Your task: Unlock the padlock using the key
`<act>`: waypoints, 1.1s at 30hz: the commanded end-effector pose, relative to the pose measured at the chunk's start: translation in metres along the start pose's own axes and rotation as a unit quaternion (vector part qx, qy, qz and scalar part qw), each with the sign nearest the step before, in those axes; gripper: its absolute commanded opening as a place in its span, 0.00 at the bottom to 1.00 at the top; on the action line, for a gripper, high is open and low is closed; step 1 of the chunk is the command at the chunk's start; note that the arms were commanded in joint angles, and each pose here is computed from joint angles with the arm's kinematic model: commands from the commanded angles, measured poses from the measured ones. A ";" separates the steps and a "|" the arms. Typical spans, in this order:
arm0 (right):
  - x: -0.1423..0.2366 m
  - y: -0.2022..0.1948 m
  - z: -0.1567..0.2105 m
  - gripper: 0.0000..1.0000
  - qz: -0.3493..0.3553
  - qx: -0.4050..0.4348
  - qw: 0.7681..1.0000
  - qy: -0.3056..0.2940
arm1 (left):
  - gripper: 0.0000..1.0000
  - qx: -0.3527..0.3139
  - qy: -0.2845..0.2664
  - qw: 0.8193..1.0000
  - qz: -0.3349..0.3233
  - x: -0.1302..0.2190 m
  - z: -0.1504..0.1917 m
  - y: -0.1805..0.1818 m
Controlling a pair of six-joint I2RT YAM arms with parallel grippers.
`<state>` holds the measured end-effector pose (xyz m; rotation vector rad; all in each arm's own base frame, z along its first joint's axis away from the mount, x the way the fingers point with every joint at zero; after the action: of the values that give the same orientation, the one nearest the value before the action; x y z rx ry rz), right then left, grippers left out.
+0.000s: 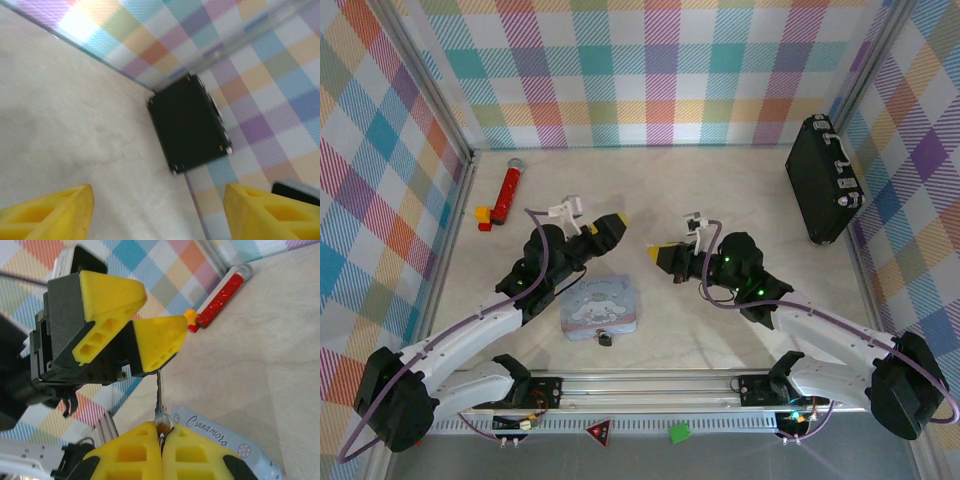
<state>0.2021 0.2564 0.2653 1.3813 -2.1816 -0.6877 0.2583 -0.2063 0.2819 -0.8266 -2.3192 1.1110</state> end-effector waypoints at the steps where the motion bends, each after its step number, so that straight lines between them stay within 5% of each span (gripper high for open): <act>1: -0.003 0.021 0.000 0.00 -0.053 0.065 0.996 0.025 | 0.69 -0.030 0.062 0.996 0.062 0.000 0.018 -0.011; 7: -0.008 0.019 0.003 0.00 -0.050 0.068 0.996 0.035 | 0.64 -0.046 0.089 0.989 0.108 0.005 0.023 -0.024; 17: -0.013 0.016 -0.004 0.00 -0.037 0.059 0.997 0.025 | 0.40 -0.061 0.117 0.983 0.127 0.015 0.030 -0.030; 29: -0.011 0.019 -0.009 0.00 -0.038 0.057 0.998 0.011 | 0.38 -0.067 0.144 0.979 0.130 0.016 0.035 -0.033; 33: -0.014 0.019 -0.009 0.00 -0.040 0.054 0.998 0.017 | 0.29 -0.068 0.147 0.978 0.135 0.017 0.035 -0.034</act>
<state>0.1978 0.2701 0.2613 1.4769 -2.1537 -0.5488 0.2183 -0.2299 0.2784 -1.2262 -2.0925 0.8814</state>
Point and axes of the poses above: each hand's point on the last joint's axis, 136 mm out from that joint toward the fingers, its own x axis back along the fingers, its own y axis along the line the jaws close on, z = x × y, the point moved 5 cm from there along x, back along the fingers, and after that the axes turned 1 degree about x, right-handed, at the moved point
